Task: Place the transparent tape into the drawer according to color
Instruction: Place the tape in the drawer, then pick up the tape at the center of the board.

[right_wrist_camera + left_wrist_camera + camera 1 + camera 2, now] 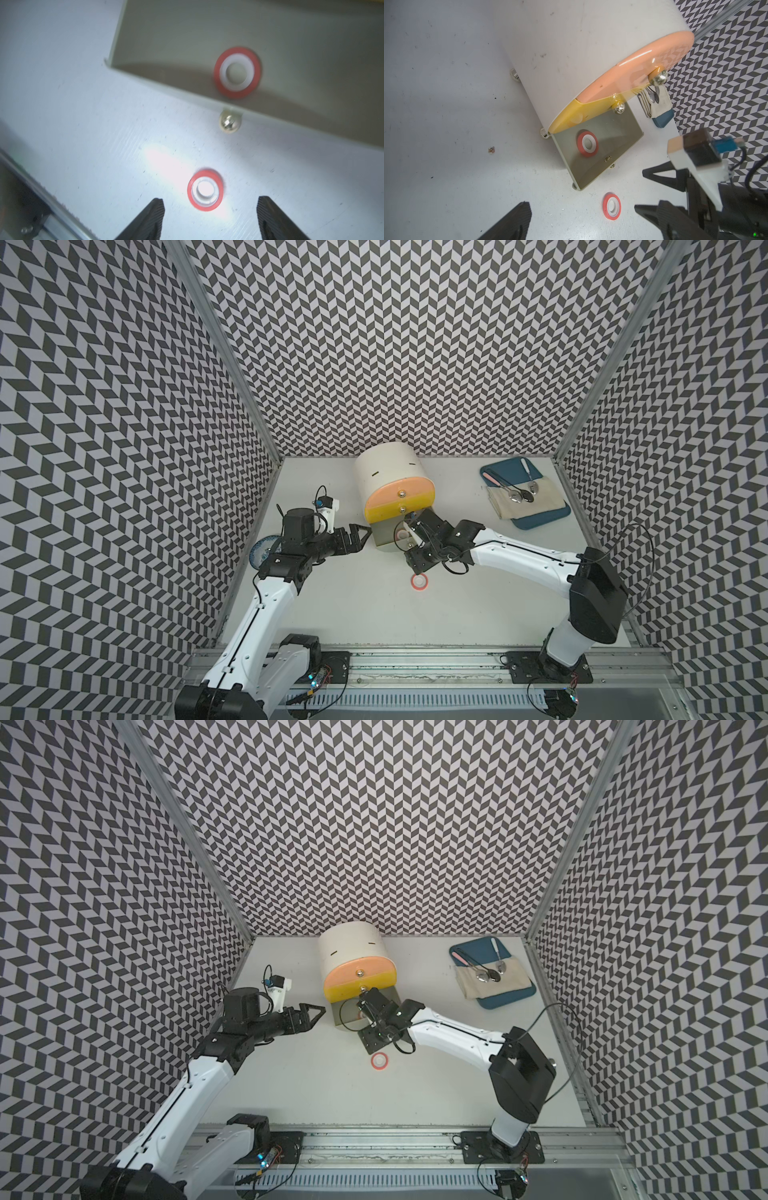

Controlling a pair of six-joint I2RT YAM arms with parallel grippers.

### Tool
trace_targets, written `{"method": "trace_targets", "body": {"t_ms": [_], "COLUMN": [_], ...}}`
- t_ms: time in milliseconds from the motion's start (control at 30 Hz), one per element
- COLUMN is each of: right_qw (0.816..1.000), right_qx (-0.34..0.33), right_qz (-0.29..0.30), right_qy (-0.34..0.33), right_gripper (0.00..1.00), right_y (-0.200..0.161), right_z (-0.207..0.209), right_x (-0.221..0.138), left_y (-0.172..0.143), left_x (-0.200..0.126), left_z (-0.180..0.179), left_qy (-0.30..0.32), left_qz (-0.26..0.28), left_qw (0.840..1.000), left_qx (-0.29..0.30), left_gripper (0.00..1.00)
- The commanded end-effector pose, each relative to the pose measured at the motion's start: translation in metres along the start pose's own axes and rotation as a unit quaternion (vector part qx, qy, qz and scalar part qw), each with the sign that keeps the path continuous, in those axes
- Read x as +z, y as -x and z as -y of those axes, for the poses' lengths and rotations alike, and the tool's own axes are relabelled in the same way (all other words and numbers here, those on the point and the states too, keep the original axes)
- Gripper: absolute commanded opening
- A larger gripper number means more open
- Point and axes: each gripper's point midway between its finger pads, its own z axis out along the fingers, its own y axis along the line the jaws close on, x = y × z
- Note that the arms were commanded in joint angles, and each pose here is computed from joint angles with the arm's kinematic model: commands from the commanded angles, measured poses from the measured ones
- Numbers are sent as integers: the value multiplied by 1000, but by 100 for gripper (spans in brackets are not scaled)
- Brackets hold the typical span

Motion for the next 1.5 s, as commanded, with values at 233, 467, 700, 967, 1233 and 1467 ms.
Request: {"method": "trace_targets", "body": {"t_ms": [233, 467, 700, 967, 1233, 1467], "right_qw": [992, 989, 986, 984, 983, 980], "right_qx": [-92, -114, -122, -127, -131, -137], "right_qz": [-78, -98, -108, -118, -121, -132], "right_qy": [23, 3, -25, -40, -49, -58], "right_gripper": [76, 70, 66, 57, 54, 50], "right_y": [-50, -53, -50, -52, -50, -54], "right_z": [-36, -35, -31, -27, -26, -22], "right_x": [8, 26, 45, 58, 64, 71], "left_y": [0, -3, -2, -3, -3, -4], "left_x": [-3, -4, -6, -7, -7, -7], "left_z": [-2, -10, -17, -18, -17, -18], "left_qy": [0, 11, 17, 14, 12, 11], "left_qz": [8, 8, 11, 13, 13, 13], "left_qw": [1000, 1000, 1000, 1000, 1000, 1000], "left_qx": [11, -4, -13, -15, -14, -15], "left_gripper": [100, 100, 100, 100, 100, 100]}}
